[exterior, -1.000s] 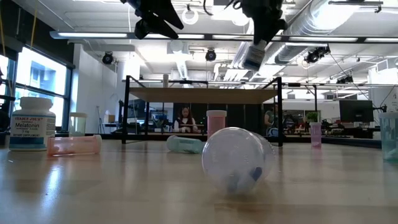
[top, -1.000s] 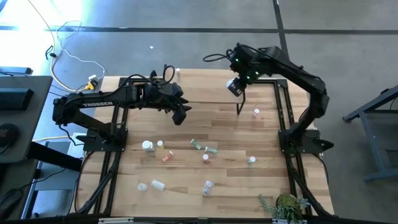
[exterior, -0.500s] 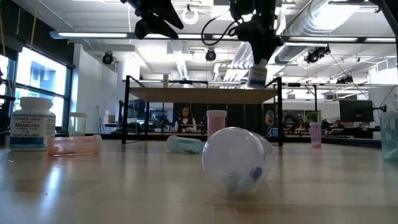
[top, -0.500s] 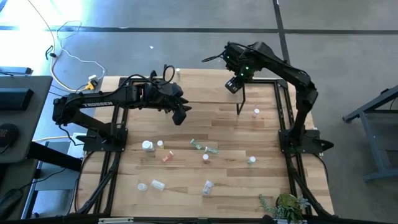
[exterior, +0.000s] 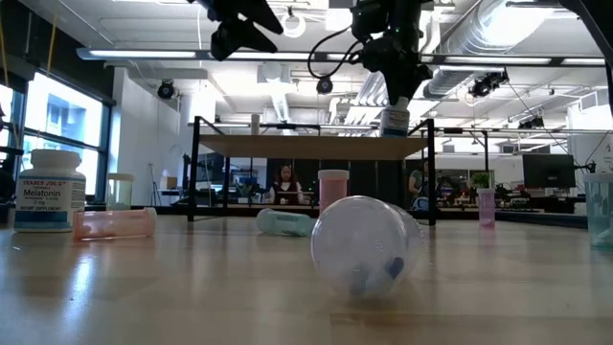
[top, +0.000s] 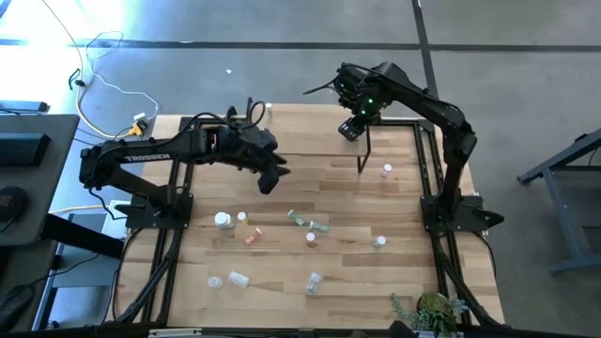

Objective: Pick and place medicine bottles onto shelf by color
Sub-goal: Put the white pill bottle on the shelf, then put the light yellow pill bottle on the shelf

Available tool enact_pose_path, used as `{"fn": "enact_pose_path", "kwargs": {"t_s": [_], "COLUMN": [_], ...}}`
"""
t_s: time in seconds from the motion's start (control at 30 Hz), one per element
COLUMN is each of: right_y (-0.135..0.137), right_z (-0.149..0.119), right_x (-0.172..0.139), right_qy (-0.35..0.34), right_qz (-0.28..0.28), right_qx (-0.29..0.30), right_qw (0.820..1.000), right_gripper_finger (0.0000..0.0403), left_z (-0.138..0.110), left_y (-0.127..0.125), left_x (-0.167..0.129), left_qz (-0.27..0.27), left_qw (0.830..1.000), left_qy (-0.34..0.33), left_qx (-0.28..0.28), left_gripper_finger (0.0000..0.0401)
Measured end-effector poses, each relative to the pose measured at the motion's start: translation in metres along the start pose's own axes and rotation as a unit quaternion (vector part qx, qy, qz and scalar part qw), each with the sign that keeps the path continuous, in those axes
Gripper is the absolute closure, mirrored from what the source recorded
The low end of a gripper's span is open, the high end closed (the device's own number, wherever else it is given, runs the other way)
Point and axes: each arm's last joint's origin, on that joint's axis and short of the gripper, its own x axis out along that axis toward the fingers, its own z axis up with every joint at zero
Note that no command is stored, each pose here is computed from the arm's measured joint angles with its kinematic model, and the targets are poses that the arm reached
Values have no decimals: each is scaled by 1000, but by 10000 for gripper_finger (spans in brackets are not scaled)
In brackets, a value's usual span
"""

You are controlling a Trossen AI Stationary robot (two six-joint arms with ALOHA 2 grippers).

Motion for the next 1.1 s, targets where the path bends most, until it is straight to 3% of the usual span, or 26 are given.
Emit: {"fn": "enact_pose_path", "kwargs": {"t_s": [0.43,0.7,0.87,1.1], "right_y": [-3,-3,-5,-12], "right_z": [1,5,6,5], "right_x": [1,-11,-29,-67], "right_qy": [-2,-34,-76,-150], "right_qz": [-10,-7,-37,-40], "right_qx": [3,4,-6,0], "right_qw": [1000,999,996,988], "right_gripper_finger": [161,156,155,155], "left_z": [-9,-17,-29,-50], "left_y": [3,6,8,-6], "left_x": [-1,-2,-5,-11], "left_qz": [17,32,37,88], "left_qw": [999,995,986,970], "left_qy": [49,86,154,227], "left_qx": [-10,-33,-45,-9], "left_gripper_finger": [239,198,170,173]}}
